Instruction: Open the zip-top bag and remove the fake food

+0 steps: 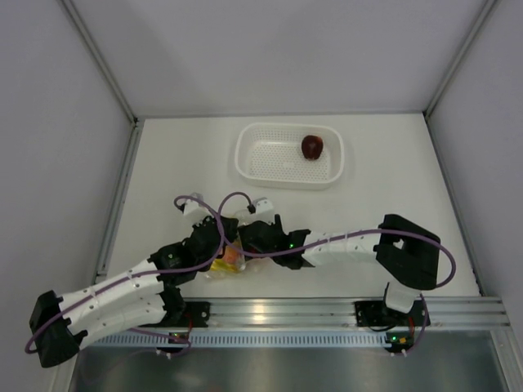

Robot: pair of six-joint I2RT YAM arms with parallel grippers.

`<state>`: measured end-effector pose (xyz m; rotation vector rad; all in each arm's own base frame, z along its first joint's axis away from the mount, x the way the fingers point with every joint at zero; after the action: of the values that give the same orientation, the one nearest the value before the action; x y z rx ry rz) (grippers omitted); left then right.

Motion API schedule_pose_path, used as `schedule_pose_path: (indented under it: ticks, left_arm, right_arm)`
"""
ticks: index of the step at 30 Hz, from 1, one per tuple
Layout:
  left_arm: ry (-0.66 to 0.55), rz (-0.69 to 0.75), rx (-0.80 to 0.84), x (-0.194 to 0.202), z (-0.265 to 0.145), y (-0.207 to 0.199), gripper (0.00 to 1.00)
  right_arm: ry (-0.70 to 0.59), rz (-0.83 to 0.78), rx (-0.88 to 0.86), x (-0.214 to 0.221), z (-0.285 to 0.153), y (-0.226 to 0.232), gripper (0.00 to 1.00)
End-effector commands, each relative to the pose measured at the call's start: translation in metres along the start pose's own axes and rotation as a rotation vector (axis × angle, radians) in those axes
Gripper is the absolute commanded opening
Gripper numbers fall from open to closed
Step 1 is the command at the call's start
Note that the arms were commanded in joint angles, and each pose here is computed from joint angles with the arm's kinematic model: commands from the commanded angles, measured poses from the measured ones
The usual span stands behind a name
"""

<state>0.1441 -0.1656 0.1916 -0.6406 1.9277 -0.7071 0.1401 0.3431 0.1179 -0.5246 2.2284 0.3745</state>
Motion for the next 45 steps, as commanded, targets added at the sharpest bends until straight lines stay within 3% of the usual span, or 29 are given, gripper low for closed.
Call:
schedule_pose_path:
  ticks: [1,16,26,35,37,42,45]
  left_arm:
    - [-0.011,-0.036,0.057,-0.003,-0.001,-0.014,0.00]
    - [-0.009,-0.038,0.060,-0.004,-0.002,-0.014,0.00]
    - [-0.010,-0.046,0.078,-0.007,-0.004,-0.020,0.00]
    - [-0.010,-0.026,0.110,-0.016,-0.010,-0.030,0.00]
    - [-0.010,-0.017,0.113,-0.017,-0.011,-0.031,0.00]
    - [-0.017,-0.013,0.120,-0.024,-0.015,-0.038,0.00]
    - [-0.023,-0.001,0.117,-0.027,-0.016,-0.041,0.00]
  right_arm:
    - [-0.021,-0.048,-0.048,-0.009,-0.014,-0.002,0.28]
    - [-0.139,-0.059,-0.230,-0.053,-0.082,-0.005,0.22]
    - [-0.266,-0.042,-0.063,-0.108,-0.125,-0.064,0.24]
    - [-0.212,0.051,0.294,-0.176,-0.056,-0.176,0.26]
    - [-0.160,0.069,0.363,-0.179,-0.029,-0.201,0.33]
    - [-0.022,0.043,0.449,-0.196,0.025,-0.238,0.37]
    - [0.004,0.032,0.463,-0.200,0.043,-0.245,0.49]
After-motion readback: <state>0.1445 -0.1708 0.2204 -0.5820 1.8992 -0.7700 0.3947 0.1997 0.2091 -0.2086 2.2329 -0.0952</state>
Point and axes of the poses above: each gripper's point midway between its finger pads, its own z axis out along the fingers, its own y axis along the line the jaws close on, x = y × z, the point moved 9 cm from there along -z, back along the fingers, and after that the axes turned 6 degrees about -z, right-handed, at the moved point
